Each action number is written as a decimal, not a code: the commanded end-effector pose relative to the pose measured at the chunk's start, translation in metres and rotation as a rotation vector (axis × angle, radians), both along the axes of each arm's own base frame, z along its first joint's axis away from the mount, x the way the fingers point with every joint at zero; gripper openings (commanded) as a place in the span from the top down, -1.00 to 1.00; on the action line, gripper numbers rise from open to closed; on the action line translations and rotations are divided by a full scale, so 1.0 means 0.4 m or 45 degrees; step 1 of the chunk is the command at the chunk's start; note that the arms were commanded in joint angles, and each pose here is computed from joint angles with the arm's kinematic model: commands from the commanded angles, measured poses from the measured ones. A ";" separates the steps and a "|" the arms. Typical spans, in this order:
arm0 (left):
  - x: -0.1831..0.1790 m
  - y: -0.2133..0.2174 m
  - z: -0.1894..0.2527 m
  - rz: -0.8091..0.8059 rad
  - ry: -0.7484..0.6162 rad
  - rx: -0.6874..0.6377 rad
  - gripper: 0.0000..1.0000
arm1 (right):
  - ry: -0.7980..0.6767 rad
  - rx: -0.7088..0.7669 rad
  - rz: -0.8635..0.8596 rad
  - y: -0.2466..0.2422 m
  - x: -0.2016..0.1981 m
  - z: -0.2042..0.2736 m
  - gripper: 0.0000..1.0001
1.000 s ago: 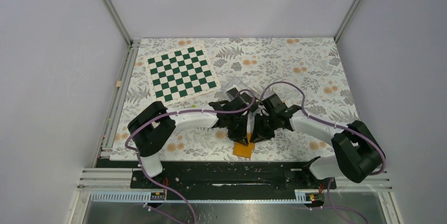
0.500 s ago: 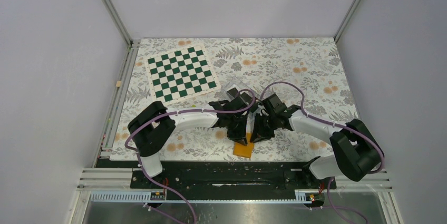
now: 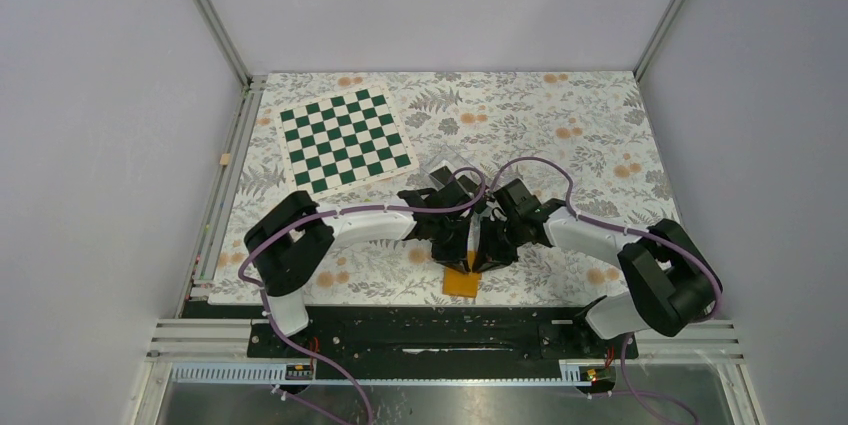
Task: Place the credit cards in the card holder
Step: Close the card holder at the center of the board.
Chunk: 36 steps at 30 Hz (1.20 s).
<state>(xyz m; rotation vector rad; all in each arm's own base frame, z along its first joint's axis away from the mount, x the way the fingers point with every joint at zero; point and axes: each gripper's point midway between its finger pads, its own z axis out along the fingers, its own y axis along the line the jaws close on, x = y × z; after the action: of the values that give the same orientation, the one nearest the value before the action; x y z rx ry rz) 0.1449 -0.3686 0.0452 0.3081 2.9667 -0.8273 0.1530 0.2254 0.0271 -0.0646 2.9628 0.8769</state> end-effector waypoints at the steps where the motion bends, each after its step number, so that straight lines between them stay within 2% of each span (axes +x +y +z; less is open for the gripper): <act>1: 0.028 -0.003 0.012 0.014 -0.055 0.013 1.00 | -0.019 0.039 0.030 0.029 0.010 0.017 0.59; 19: 0.020 0.039 -0.052 0.040 -0.025 0.139 1.00 | 0.017 0.009 0.061 0.044 0.002 -0.004 0.59; 30: 0.018 0.045 -0.046 0.052 -0.027 0.136 1.00 | 0.046 -0.189 0.083 -0.003 -0.021 -0.071 0.64; 36: 0.035 0.044 -0.007 0.079 -0.051 0.084 0.77 | 0.076 -0.264 0.102 -0.022 -0.044 -0.103 0.66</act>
<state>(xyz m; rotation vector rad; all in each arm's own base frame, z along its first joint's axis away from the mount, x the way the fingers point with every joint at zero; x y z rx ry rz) 0.1467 -0.3589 0.0352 0.2780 2.9978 -0.7373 0.1499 0.2393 0.0212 -0.1223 3.0306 0.8350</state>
